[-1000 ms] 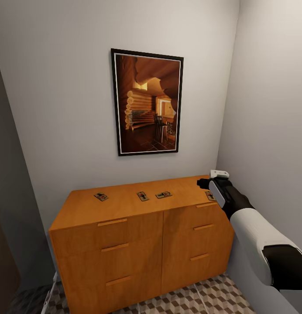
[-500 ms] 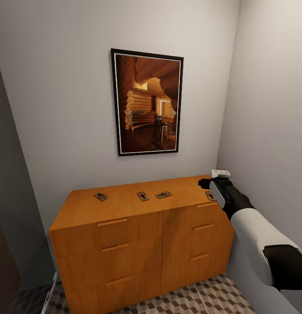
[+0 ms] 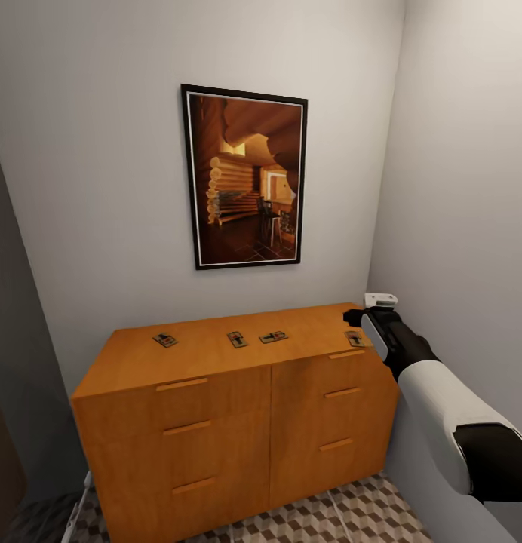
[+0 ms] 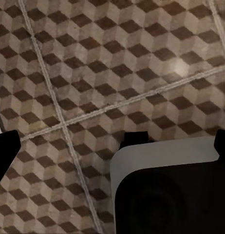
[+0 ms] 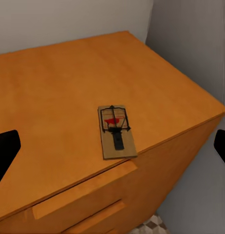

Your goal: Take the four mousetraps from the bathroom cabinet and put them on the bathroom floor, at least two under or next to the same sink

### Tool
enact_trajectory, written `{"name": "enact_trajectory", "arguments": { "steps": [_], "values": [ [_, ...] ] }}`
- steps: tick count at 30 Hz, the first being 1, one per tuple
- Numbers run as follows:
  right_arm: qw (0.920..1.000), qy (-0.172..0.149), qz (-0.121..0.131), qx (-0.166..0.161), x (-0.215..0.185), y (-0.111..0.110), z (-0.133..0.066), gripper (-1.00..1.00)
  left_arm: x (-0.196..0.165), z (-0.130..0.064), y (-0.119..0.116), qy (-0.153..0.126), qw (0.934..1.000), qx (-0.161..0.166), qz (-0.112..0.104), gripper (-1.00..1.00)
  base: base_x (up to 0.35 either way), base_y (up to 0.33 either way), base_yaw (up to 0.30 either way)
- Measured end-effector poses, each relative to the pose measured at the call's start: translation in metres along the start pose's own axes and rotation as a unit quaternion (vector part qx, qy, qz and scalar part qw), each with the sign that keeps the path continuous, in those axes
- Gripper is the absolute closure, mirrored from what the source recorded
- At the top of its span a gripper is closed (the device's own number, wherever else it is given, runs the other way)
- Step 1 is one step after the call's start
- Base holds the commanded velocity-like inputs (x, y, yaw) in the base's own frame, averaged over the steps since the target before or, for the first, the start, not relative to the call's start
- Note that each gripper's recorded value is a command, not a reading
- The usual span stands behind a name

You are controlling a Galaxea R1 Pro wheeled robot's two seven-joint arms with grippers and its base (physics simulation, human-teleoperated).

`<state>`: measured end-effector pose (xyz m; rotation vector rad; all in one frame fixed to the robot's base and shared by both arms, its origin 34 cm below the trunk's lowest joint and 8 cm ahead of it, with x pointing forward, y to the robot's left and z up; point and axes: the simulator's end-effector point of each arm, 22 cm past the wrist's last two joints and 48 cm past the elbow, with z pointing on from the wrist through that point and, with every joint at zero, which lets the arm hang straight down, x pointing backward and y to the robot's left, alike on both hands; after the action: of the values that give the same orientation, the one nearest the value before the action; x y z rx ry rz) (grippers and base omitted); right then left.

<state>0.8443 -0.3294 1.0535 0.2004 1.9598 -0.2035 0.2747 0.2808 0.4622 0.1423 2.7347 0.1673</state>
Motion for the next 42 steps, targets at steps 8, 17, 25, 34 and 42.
{"name": "enact_trajectory", "arguments": {
  "steps": [8,17,25,34,42],
  "values": [
    [1.0000,0.000,-0.001,0.001,0.0002,-0.0002,0.0001,-1.00,-0.0001,0.0000,0.0001,0.000,1.0000,0.000,-0.001,-1.00,0.000,-0.073,0.000],
    [1.0000,0.000,-0.002,0.000,0.0004,0.0009,0.0000,-1.00,0.0000,-0.0001,0.0002,0.000,1.0000,0.000,-0.001,-1.00,0.000,-0.009,0.006],
    [1.0000,0.002,-0.003,-0.001,0.0029,0.0031,0.0017,-1.00,0.0043,-0.0004,0.0001,0.004,1.0000,0.000,-0.001,-1.00,0.000,-0.001,0.100],
    [1.0000,0.005,-0.003,-0.001,0.0061,0.0029,0.0043,-1.00,0.0074,-0.0006,-0.0001,0.008,1.0000,0.000,0.000,-1.00,0.000,0.000,0.088],
    [1.0000,0.005,-0.003,0.000,0.0066,0.0021,0.0047,-1.00,0.0080,-0.0008,-0.0010,0.009,1.0000,0.001,0.000,-1.00,0.000,-0.007,0.011]
  ]
}}
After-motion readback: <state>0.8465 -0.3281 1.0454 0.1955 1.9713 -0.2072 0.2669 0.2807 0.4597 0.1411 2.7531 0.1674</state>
